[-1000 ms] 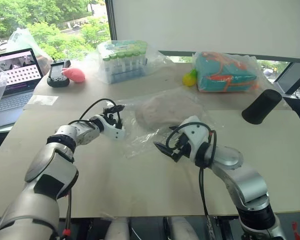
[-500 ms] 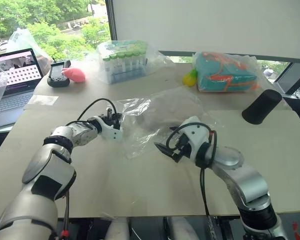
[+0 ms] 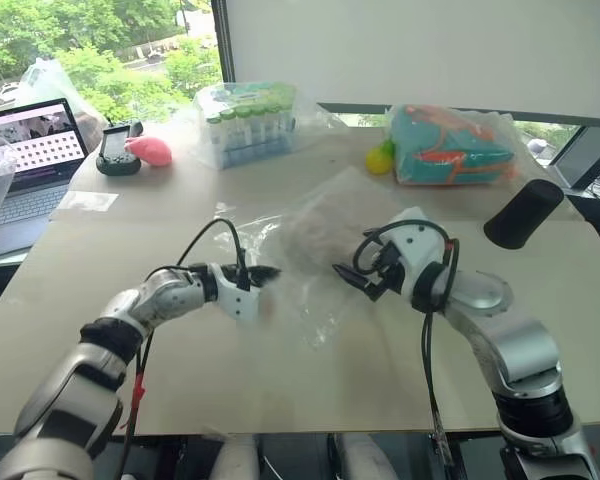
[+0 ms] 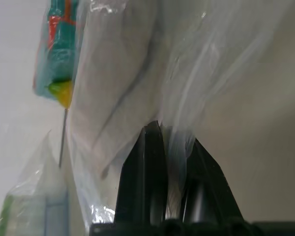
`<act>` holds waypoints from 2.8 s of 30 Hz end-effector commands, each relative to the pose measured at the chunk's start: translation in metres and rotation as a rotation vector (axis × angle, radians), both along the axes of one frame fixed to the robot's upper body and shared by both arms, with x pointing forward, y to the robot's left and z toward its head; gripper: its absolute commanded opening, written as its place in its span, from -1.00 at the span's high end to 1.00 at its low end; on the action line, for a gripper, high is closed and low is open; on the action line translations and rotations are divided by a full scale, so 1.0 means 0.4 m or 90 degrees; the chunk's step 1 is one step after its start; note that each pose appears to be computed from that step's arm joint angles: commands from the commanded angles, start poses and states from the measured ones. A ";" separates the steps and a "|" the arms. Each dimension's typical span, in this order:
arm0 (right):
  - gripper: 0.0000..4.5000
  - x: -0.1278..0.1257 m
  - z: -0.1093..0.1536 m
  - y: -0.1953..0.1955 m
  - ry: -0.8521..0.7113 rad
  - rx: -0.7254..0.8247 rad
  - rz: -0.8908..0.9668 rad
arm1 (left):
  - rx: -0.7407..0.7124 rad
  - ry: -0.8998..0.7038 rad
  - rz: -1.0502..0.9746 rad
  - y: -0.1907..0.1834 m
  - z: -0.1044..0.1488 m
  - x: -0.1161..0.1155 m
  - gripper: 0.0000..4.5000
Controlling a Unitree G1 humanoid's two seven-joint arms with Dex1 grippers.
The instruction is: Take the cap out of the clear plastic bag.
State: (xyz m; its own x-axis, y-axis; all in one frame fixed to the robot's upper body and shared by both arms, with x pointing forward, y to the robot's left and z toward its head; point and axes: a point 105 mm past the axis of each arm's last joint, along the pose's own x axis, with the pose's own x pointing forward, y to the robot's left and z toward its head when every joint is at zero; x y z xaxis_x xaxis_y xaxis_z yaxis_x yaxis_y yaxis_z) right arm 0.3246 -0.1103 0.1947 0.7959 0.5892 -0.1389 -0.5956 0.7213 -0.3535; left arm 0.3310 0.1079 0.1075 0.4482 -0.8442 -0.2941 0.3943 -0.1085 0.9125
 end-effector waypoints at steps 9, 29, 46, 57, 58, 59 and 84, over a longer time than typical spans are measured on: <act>-1.00 0.018 0.051 -0.055 -0.054 -0.004 -0.032 | -0.178 0.136 -0.099 -0.123 0.105 -0.140 0.88; -1.00 0.033 0.042 -0.090 -0.049 -0.017 -0.060 | -0.133 0.614 -0.026 -0.036 0.036 -0.213 0.88; -1.00 0.037 0.043 -0.110 -0.062 -0.023 -0.086 | -0.159 0.554 -0.014 -0.063 0.035 -0.165 0.24; -1.00 0.005 0.053 -0.113 -0.064 -0.018 -0.091 | -0.190 0.479 0.021 -0.068 0.080 -0.116 -0.40; -1.00 0.000 0.056 -0.111 -0.062 -0.011 -0.088 | -0.189 0.478 0.021 -0.069 0.082 -0.112 -0.40; -1.00 -0.009 0.061 -0.110 -0.061 -0.005 -0.088 | -0.173 0.480 0.016 -0.072 0.078 -0.113 -0.40; -1.00 -0.044 0.078 -0.153 -0.069 -0.005 -0.162 | -0.040 0.458 -0.039 -0.095 0.039 -0.091 0.91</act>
State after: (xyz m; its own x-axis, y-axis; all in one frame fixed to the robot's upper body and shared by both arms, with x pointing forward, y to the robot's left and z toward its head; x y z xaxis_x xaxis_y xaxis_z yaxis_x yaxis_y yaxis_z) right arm 0.3119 -0.1707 0.2110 0.9221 0.3724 -0.1050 -0.3828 0.8383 -0.3881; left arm 0.2920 0.0755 0.1149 0.1131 -0.8820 -0.4575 0.9090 -0.0941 0.4060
